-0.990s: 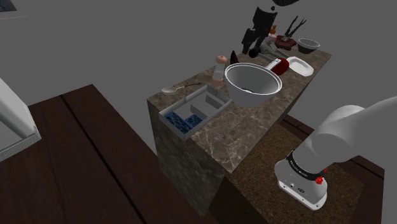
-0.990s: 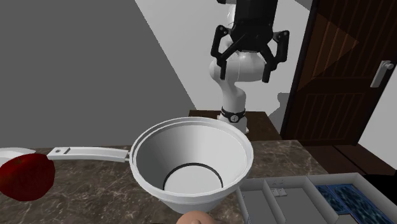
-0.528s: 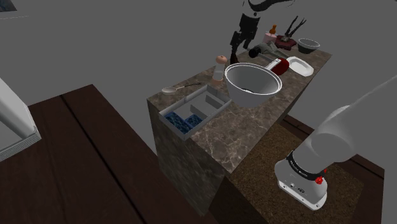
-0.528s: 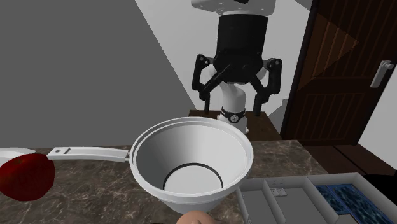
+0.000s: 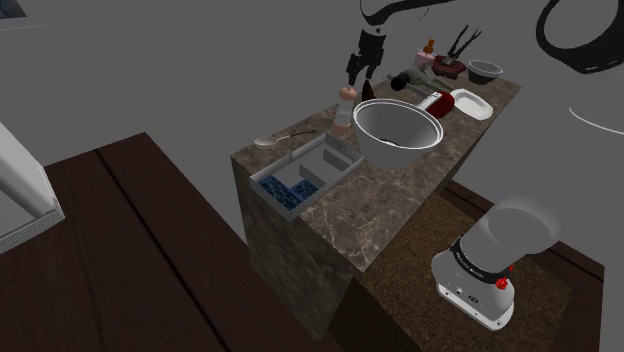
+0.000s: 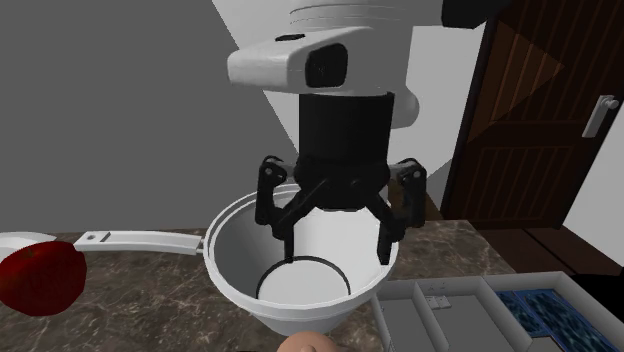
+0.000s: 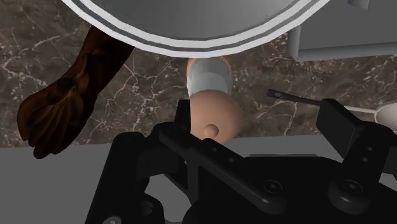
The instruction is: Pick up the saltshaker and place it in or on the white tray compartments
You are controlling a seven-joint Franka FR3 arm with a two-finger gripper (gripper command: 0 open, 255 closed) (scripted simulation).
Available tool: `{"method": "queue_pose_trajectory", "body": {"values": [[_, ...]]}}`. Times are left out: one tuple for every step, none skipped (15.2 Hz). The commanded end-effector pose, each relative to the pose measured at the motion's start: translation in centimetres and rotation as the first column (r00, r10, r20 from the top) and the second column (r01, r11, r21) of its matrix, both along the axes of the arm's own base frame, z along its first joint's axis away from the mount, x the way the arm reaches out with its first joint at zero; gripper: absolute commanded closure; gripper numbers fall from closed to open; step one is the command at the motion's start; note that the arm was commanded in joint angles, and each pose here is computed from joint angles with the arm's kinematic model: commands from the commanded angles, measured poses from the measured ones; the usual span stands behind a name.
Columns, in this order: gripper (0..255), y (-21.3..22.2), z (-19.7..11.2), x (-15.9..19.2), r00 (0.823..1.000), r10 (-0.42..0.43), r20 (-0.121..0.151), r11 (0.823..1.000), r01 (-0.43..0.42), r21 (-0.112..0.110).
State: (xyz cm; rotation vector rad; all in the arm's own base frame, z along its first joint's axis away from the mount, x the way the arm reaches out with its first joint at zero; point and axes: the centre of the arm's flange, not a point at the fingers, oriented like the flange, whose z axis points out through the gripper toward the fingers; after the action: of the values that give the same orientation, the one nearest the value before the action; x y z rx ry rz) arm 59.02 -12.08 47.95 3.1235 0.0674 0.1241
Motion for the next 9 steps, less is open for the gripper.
{"method": "queue_pose_trajectory", "body": {"values": [[0, -0.7, -1.3, 2.4, 1.000, 0.002, -0.004, 1.000, -0.002, 0.008], [0, -1.1, -1.9, 3.5, 1.000, 0.002, -0.007, 1.000, -0.002, 0.011], [0, -1.6, -2.5, 4.6, 1.000, 0.003, -0.009, 1.000, -0.003, 0.015], [0, -2.0, -3.2, 5.8, 1.000, 0.003, -0.011, 1.000, -0.003, 0.019], [0, -2.5, -3.8, 6.9, 1.000, 0.004, -0.013, 1.000, -0.004, 0.022], [0, -2.9, -4.4, 7.9, 1.000, 0.005, -0.016, 1.000, -0.004, 0.026], [0, -2.8, -4.9, 7.9, 1.000, 0.005, -0.016, 1.000, -0.004, 0.026], [0, -2.8, -5.4, 8.0, 1.000, 0.005, -0.016, 1.000, -0.004, 0.026], [0, -2.8, -6.0, 8.0, 1.000, 0.005, -0.016, 1.000, -0.004, 0.026]]}}
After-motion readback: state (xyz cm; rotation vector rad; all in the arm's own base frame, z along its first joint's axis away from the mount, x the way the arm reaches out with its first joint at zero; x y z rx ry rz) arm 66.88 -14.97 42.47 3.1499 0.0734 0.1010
